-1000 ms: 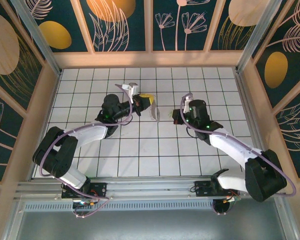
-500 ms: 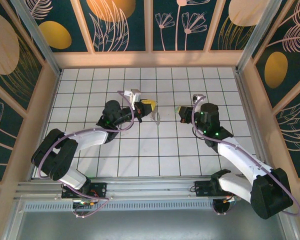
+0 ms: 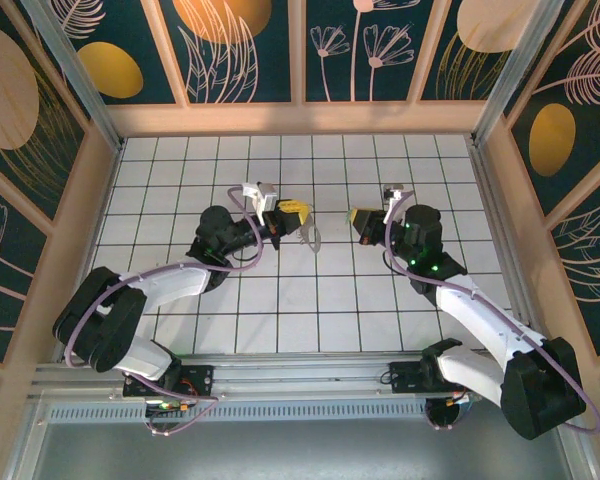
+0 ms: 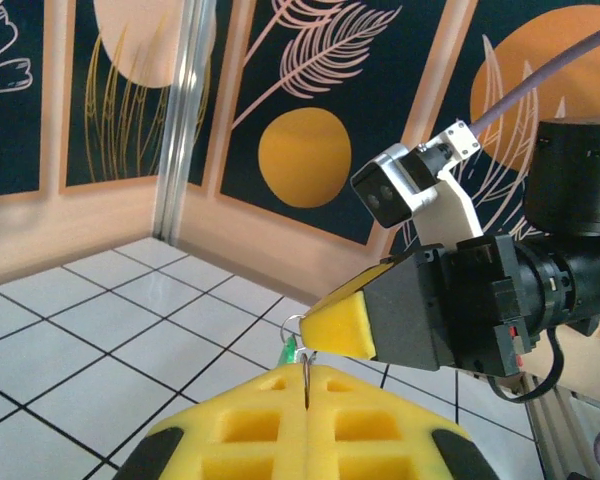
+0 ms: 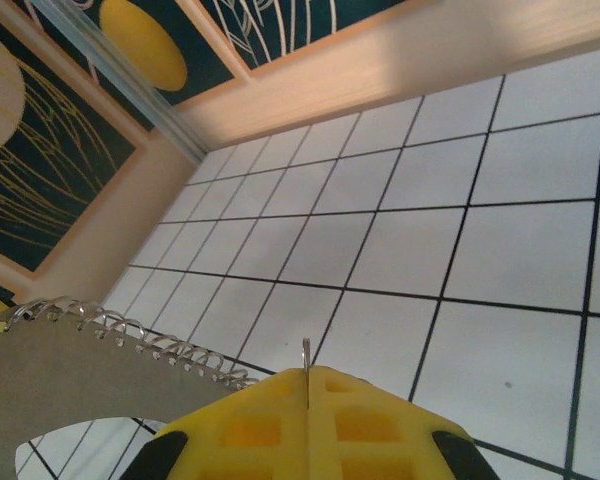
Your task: Put the keys on the keyring
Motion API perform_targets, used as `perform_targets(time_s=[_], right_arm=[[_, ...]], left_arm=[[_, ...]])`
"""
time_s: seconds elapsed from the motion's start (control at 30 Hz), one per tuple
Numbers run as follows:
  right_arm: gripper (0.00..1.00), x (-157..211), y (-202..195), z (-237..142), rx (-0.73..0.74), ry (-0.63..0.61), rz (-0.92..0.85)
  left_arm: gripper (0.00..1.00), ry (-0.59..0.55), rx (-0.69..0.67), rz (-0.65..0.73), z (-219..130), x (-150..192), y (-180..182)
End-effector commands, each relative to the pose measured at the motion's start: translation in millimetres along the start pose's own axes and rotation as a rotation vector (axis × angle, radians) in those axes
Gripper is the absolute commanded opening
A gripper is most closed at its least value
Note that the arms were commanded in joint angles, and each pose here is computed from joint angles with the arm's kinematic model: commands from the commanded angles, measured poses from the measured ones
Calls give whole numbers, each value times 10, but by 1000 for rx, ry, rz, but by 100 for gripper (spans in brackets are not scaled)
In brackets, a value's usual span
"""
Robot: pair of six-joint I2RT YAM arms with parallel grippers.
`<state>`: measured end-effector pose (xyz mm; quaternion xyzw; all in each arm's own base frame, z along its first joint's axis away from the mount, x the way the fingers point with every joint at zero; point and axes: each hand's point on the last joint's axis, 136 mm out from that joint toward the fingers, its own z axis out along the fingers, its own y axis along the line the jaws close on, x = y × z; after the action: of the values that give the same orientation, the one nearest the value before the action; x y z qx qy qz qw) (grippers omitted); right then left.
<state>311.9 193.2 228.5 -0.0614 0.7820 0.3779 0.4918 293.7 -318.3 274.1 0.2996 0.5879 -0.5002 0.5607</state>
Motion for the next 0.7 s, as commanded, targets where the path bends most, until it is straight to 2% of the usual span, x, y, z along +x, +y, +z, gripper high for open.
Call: perform_targets(time_s=[0.0,0.27,0.67], right_arm=[[0,-168,145,-64,-75,-65,-38],[0,-320,239,-161,-118,-131,-37],[0,-374,501,-177,-252,-121,-66]], left_arm=[[0,-89,84,100,-32,-302,-249],[0,-166,114,129,-111,-442,-366],[0,-204,147,118,-151,-493,-460]])
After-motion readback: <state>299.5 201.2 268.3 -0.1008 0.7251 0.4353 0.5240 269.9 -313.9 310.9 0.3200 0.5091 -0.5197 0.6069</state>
